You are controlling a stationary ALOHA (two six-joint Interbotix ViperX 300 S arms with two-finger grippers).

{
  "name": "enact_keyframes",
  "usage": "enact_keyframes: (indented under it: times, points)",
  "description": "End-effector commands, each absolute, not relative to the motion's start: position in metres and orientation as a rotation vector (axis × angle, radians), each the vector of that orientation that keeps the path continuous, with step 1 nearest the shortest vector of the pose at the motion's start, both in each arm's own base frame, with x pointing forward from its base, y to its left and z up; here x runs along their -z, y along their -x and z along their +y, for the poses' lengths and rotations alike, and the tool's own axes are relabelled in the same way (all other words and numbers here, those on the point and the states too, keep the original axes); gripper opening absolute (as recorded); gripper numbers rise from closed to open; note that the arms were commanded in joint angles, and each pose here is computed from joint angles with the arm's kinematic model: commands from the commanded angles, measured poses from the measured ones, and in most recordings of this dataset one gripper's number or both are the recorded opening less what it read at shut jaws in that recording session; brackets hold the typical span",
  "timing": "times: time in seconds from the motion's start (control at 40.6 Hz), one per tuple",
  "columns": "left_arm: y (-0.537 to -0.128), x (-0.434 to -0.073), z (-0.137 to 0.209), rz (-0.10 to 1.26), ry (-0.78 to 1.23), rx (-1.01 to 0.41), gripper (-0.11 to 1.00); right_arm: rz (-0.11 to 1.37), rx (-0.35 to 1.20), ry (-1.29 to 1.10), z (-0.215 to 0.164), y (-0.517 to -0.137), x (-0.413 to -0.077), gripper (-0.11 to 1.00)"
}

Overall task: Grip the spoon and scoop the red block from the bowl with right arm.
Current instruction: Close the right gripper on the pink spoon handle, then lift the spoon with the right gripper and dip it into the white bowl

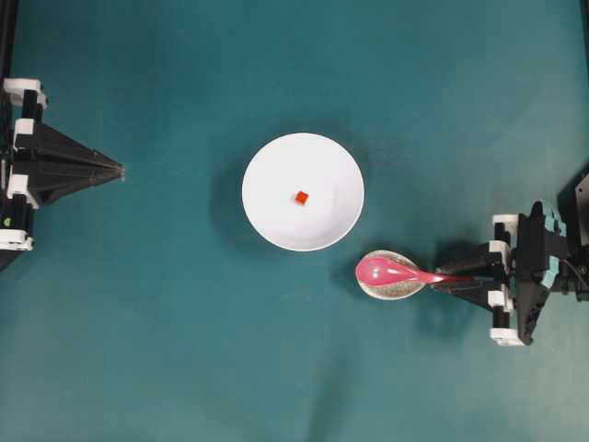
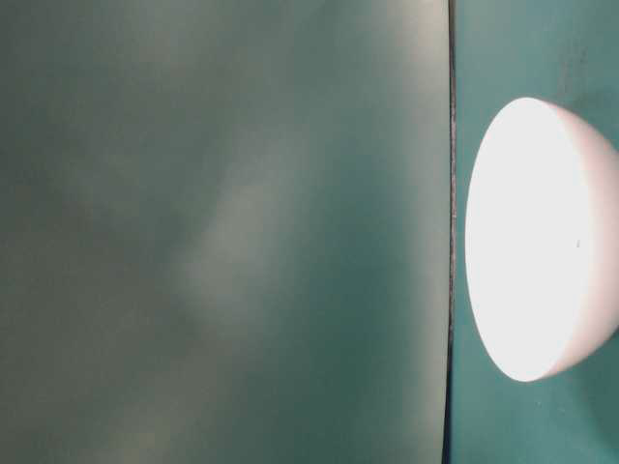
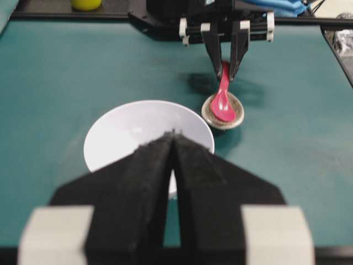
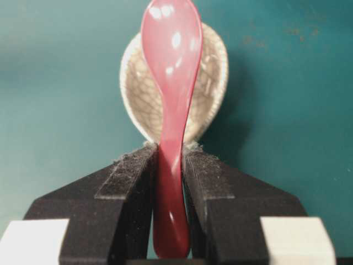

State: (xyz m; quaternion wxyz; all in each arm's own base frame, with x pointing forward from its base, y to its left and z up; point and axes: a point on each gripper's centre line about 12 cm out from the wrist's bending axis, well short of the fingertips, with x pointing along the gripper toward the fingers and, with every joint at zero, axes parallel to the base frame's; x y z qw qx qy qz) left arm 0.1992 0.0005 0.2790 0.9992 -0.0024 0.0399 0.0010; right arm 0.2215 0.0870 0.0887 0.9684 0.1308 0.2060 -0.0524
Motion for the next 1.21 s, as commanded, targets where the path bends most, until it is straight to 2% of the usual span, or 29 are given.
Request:
enact_keyframes:
  times: [0.0, 0.32, 0.591, 0.887, 1.01, 1.183]
  points:
    - [-0.202, -0.286, 0.000, 0.069, 0.003, 0.000, 0.00, 0.372, 0.086, -0.292, 0.095, -0.229, -0.100, 0.22]
    - [-0.202, -0.288, 0.000, 0.055, 0.005, 0.000, 0.00, 0.293, 0.066, -0.333, 0.095, -0.250, -0.143, 0.22]
    - [-0.201, -0.291, 0.000, 0.044, 0.005, 0.000, 0.00, 0.340, 0.101, -0.391, 0.059, -0.277, -0.190, 0.22]
    - [-0.200, -0.293, -0.001, 0.031, 0.012, 0.008, 0.00, 0.515, 0.066, -0.630, 0.003, -0.319, -0.255, 0.21]
    - [-0.200, -0.293, -0.004, 0.028, 0.020, 0.020, 0.00, 0.618, 0.047, -0.737, -0.016, -0.333, -0.269, 0.21]
    - [-0.200, -0.295, -0.005, 0.022, 0.021, 0.028, 0.00, 0.777, 0.059, -0.858, -0.031, -0.343, -0.262, 0.21]
